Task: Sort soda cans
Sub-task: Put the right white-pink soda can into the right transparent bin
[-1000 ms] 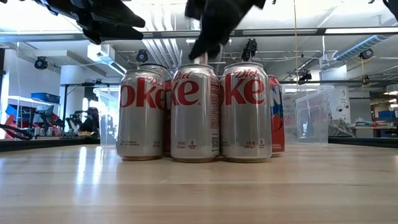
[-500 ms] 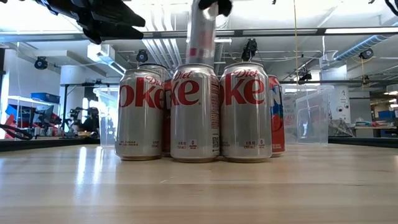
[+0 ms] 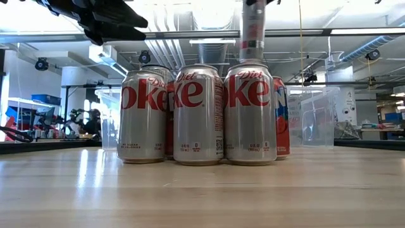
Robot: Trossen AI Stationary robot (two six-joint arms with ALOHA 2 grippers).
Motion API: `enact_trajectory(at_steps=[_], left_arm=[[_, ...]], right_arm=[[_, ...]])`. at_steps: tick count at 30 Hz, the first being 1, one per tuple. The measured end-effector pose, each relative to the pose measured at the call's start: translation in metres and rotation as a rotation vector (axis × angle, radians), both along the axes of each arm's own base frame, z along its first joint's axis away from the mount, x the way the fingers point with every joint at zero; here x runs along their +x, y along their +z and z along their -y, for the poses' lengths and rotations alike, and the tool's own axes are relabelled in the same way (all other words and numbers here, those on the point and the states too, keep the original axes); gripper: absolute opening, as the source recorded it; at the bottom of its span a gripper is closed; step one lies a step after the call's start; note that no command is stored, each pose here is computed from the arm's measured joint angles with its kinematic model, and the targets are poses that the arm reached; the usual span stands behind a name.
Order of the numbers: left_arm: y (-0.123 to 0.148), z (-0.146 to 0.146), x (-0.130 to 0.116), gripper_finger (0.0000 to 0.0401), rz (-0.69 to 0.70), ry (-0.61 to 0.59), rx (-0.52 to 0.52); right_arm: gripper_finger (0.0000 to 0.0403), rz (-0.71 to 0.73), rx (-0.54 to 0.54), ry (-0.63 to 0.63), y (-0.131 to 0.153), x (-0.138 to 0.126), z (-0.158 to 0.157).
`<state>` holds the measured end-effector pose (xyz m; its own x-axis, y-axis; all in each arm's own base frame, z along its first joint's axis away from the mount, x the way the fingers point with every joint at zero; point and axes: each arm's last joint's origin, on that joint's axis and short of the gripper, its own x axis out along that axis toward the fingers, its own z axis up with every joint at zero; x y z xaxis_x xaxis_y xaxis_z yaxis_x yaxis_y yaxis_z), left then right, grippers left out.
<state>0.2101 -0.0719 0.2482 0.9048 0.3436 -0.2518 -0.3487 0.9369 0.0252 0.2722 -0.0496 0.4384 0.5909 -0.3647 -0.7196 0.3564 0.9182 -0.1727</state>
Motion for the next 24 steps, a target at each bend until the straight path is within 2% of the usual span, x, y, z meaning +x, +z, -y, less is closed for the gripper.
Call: enact_trajectory(at_steps=[5, 10, 16, 24], left_arm=[[0.0, 0.0, 0.0, 0.0242, 0.004, 0.001, -0.002], [0.001, -0.001, 0.001, 0.0242, 0.011, 0.005, -0.005], [0.001, -0.001, 0.001, 0.0242, 0.011, 0.005, -0.005], [0.001, -0.001, 0.001, 0.0242, 0.01, 0.005, -0.004]], right_arm=[[0.0256, 0.01, -0.033, -0.177, -0.01, -0.038, 0.011], [0.0254, 0.008, -0.032, -0.327, -0.034, -0.06, 0.028], [0.0256, 0.05, 0.072, -0.356, -0.069, -0.064, 0.047], [0.0256, 0.012, 0.126, -0.455, -0.107, -0.061, 0.074]])
